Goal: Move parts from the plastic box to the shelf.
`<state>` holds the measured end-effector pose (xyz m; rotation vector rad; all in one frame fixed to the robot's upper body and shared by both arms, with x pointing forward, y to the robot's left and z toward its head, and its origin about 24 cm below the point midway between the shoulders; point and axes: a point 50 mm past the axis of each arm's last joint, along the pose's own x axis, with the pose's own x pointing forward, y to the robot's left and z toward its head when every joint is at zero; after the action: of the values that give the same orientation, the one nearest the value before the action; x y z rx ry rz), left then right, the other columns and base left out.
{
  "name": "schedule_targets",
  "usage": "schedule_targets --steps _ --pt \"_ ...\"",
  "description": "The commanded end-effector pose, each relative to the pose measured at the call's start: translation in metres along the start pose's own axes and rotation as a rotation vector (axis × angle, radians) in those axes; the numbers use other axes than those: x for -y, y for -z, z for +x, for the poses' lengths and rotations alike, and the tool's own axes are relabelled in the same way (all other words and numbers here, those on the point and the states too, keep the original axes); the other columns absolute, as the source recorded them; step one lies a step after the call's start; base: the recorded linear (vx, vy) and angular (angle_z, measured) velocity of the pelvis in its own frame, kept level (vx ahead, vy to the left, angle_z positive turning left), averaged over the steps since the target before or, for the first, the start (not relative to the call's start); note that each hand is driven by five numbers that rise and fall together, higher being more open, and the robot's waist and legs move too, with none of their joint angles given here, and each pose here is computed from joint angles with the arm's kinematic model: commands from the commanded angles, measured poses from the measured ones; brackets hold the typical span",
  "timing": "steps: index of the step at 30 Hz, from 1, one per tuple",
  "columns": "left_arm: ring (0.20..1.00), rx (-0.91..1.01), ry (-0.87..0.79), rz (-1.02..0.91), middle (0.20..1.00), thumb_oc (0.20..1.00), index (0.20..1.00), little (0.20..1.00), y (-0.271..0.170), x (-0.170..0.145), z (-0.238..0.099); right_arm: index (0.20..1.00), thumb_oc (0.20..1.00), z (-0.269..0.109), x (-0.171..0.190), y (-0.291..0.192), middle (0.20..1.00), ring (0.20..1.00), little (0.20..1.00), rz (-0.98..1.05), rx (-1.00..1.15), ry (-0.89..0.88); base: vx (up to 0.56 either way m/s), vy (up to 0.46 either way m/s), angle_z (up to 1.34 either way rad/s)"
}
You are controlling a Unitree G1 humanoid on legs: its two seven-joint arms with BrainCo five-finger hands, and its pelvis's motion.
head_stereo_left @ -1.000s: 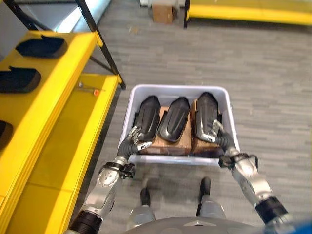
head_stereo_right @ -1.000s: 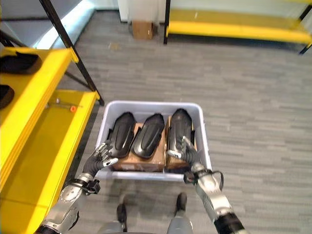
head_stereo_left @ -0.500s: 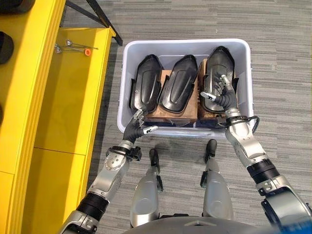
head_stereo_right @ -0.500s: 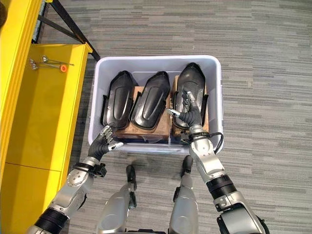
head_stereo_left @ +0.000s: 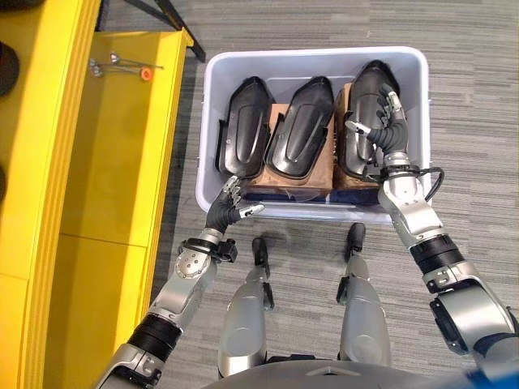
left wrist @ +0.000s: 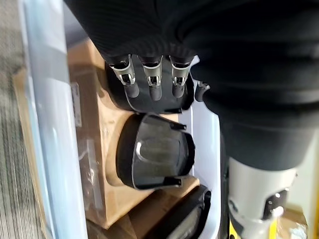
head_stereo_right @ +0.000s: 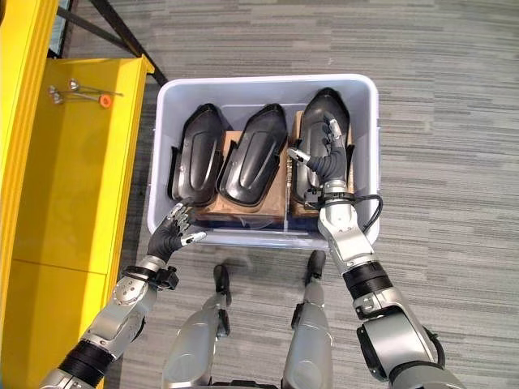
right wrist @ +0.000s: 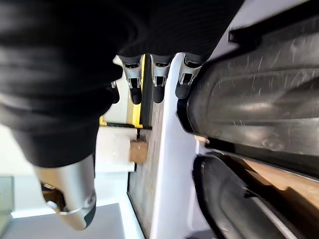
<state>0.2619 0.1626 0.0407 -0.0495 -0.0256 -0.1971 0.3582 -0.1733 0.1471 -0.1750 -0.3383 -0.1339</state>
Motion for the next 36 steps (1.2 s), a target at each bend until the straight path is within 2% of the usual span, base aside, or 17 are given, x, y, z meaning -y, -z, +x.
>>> schedule_targets --steps 1,10,12,16,24,36 --pt "1.000 0.106 0.010 0.018 1.000 1.000 1.000 1.000 -0.021 -0.004 -0.008 1.000 1.000 0.008 -0.005 -0.017 1.000 1.000 1.000 -0.016 0.082 -0.017 0.00 0.000 0.00" --pt "1.000 0.124 0.017 0.034 1.000 1.000 1.000 1.000 -0.026 -0.005 -0.010 1.000 1.000 0.009 0.001 0.012 1.000 1.000 1.000 -0.024 -0.068 -0.019 -0.01 0.002 0.03" --pt "1.000 0.124 0.019 0.031 1.000 1.000 1.000 1.000 -0.026 -0.005 -0.009 1.000 1.000 0.008 -0.003 0.028 1.000 1.000 1.000 -0.005 -0.150 -0.024 -0.02 0.006 0.05" --pt "1.000 0.133 0.017 0.033 1.000 1.000 1.000 1.000 -0.028 -0.005 -0.008 1.000 1.000 0.001 -0.013 0.033 1.000 1.000 1.000 0.047 -0.176 -0.059 0.00 0.001 0.01" --pt "1.000 0.146 -0.008 0.045 1.000 1.000 1.000 1.000 -0.028 -0.007 -0.009 1.000 1.000 -0.056 -0.050 0.044 1.000 1.000 1.000 0.027 -0.158 -0.358 0.00 0.000 0.00" --pt "1.000 0.140 -0.022 0.069 1.000 1.000 1.000 1.000 -0.026 -0.011 -0.014 1.000 1.000 -0.096 -0.025 0.065 1.000 1.000 1.000 -0.073 -0.215 -0.423 0.00 0.000 0.00"
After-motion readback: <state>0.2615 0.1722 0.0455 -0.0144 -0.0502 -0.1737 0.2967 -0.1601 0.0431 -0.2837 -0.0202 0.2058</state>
